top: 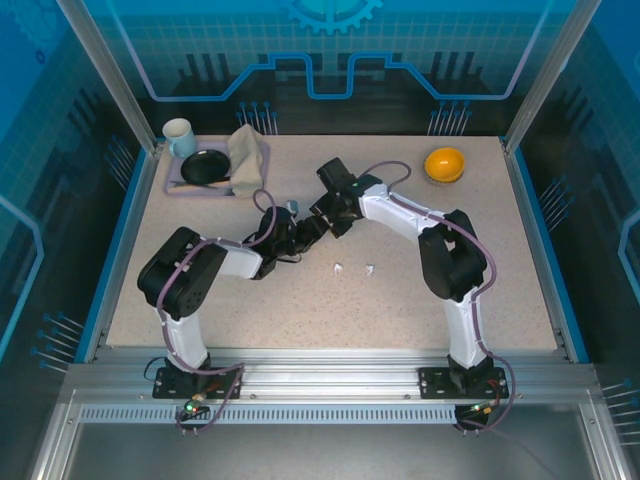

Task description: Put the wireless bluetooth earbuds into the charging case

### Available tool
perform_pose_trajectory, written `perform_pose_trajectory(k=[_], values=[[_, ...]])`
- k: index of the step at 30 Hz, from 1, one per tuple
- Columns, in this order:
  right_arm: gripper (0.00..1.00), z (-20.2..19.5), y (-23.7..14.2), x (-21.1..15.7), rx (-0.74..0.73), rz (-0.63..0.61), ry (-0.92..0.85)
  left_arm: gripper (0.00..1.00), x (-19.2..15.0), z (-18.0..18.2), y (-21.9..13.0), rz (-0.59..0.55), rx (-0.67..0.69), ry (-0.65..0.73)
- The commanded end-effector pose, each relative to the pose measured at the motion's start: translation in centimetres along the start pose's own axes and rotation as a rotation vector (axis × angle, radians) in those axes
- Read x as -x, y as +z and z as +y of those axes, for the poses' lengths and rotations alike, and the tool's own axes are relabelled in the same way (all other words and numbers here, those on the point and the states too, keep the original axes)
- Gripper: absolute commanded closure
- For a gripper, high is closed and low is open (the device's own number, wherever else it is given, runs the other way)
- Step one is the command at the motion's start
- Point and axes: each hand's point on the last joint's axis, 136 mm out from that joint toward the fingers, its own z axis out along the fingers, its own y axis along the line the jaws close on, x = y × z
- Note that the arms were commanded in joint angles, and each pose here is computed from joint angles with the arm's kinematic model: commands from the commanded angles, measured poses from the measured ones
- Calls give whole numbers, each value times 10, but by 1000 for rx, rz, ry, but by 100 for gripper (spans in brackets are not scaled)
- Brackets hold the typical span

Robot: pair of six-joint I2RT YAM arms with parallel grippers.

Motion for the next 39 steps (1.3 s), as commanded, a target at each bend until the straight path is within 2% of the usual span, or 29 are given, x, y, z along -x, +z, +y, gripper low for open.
perform_pose_trajectory(k=[1, 8, 12, 20, 26, 29, 34, 39], values=[[56, -48, -6, -28, -169, 99, 5, 56, 60, -28, -15, -245, -55, 22], [56, -48, -7, -30, -168, 109, 17, 61, 70, -35, -21, -302, -65, 25], [56, -49, -7, -31, -172, 115, 25, 70, 75, -40, -22, -318, -72, 30], [56, -49, -10, -31, -172, 116, 26, 84, 76, -48, -17, -302, -93, 37], [54, -46, -16, -27, -157, 106, 25, 88, 72, -50, -17, -279, -100, 36], [47, -44, -18, -23, -149, 101, 25, 90, 69, -47, -16, -263, -96, 33], [28, -38, -25, -12, -121, 73, 19, 91, 63, -43, -19, -245, -82, 38], [23, -33, -41, 7, -92, 26, 16, 91, 55, -38, -19, -211, -68, 51]])
